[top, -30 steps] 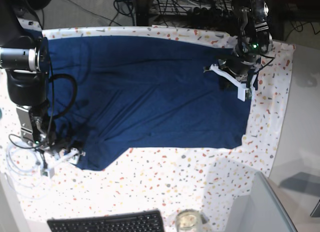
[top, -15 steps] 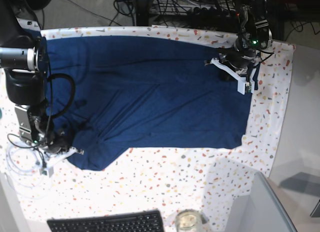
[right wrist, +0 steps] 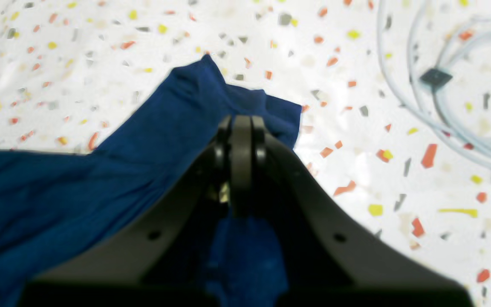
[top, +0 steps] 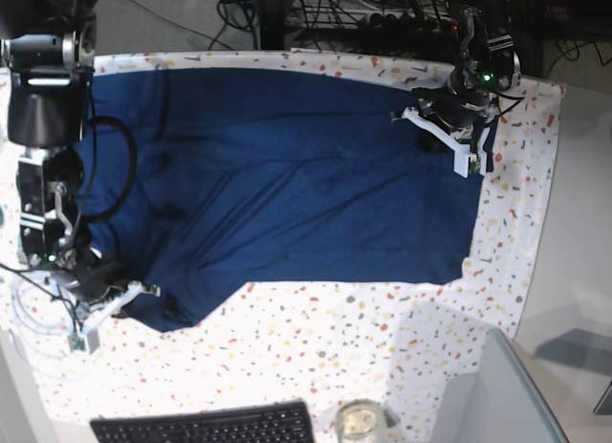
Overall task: Layout the t-shirt on the table in an organized manner, then fold the t-shirt properly
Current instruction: 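Grasp the shirt edges with both grippers at opposite corners, then pull the held shirt edge outward with the right gripper to unfold it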
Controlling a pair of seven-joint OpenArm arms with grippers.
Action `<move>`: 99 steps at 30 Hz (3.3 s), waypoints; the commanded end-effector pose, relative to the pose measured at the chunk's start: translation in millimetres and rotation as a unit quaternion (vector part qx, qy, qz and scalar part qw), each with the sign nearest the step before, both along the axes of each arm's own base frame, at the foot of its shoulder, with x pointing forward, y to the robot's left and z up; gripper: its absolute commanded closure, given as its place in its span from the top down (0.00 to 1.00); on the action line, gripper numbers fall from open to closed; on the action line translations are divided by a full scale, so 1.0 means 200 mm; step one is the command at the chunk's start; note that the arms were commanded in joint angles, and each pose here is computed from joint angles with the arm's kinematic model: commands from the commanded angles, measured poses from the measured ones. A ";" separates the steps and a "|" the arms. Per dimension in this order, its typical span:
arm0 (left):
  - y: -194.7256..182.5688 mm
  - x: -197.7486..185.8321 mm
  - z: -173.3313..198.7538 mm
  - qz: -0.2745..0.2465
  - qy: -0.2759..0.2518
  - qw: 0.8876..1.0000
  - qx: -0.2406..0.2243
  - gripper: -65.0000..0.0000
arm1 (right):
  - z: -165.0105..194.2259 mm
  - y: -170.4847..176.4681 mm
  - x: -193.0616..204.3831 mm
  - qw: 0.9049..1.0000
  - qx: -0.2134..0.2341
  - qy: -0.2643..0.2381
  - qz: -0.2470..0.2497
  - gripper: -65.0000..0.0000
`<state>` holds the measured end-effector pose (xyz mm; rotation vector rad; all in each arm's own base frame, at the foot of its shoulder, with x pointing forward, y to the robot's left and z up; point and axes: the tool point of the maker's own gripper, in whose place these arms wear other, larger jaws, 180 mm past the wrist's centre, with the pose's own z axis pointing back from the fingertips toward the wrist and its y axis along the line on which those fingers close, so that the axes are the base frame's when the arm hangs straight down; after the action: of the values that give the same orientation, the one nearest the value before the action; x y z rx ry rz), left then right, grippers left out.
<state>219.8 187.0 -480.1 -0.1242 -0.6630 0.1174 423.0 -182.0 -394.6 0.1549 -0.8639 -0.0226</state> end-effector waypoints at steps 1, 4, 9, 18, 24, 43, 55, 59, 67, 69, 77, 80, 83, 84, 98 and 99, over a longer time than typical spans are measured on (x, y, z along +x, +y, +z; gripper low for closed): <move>0.01 0.02 0.03 -0.003 -0.014 1.000 0.005 0.00 | 0.09 0.00 0.03 1.000 0.001 -0.025 0.003 0.00; 0.01 0.01 0.04 -0.004 -0.015 1.000 0.006 0.00 | 0.02 0.05 -0.12 1.000 -0.002 0.003 0.016 0.00; 0.01 0.02 0.07 -0.005 -0.022 1.000 0.009 0.00 | -0.13 0.22 -0.40 0.998 0.025 0.045 0.032 0.00; 0.04 0.02 0.07 -0.007 -0.023 1.000 0.016 0.00 | -0.03 0.36 -0.54 0.994 0.032 0.082 0.061 0.52; 0.04 0.01 0.06 -0.007 -0.019 1.000 0.015 0.00 | 0.09 0.34 -0.18 0.997 0.033 0.045 0.055 0.70; 0.04 0.01 0.05 -0.006 -0.016 1.000 0.015 0.00 | -0.27 0.37 0.25 0.995 -0.025 0.059 0.080 0.64; 0.07 0.01 0.06 -0.009 -0.016 1.000 0.022 0.00 | -0.14 0.35 0.31 0.995 -0.031 0.041 0.086 0.00; 0.07 0.01 0.06 -0.009 -0.016 1.000 0.022 0.00 | -0.03 0.30 0.36 0.995 -0.046 0.017 0.087 0.00; 0.07 0.01 0.06 -0.008 -0.018 1.000 0.019 0.00 | 0.19 0.22 0.41 0.996 -0.052 -0.025 0.064 0.00; 0.07 0.01 0.06 -0.008 -0.018 1.000 0.019 0.00 | 0.25 0.19 0.42 0.997 -0.041 -0.038 0.051 0.00; 0.07 0.02 0.07 -0.008 -0.020 1.000 0.020 0.00 | 0.50 0.15 0.39 0.994 -0.024 -0.100 0.032 0.00; 0.07 0.03 0.08 -0.009 -0.023 0.999 0.021 0.00 | 0.59 0.13 0.37 0.991 -0.020 -0.130 0.026 0.00; 0.07 0.03 0.08 -0.009 -0.024 0.999 0.022 0.00 | 0.67 0.11 0.37 0.988 -0.018 -0.151 0.020 0.00; 0.07 0.03 0.08 -0.009 -0.024 0.999 0.022 0.00 | 0.69 0.10 0.37 0.987 -0.017 -0.156 0.017 0.00; 0.07 0.02 0.07 -0.009 -0.022 1.000 0.021 0.00 | 0.73 0.08 0.38 0.986 -0.013 -0.169 0.009 0.00; 0.07 0.02 0.07 -0.009 -0.022 0.999 0.022 0.00 | 0.74 0.08 0.38 0.985 -0.013 -0.170 0.010 0.00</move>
<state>216.2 198.7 -474.6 -0.0928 -0.6657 0.0908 486.9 -163.3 -280.0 0.1406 -1.1084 0.0370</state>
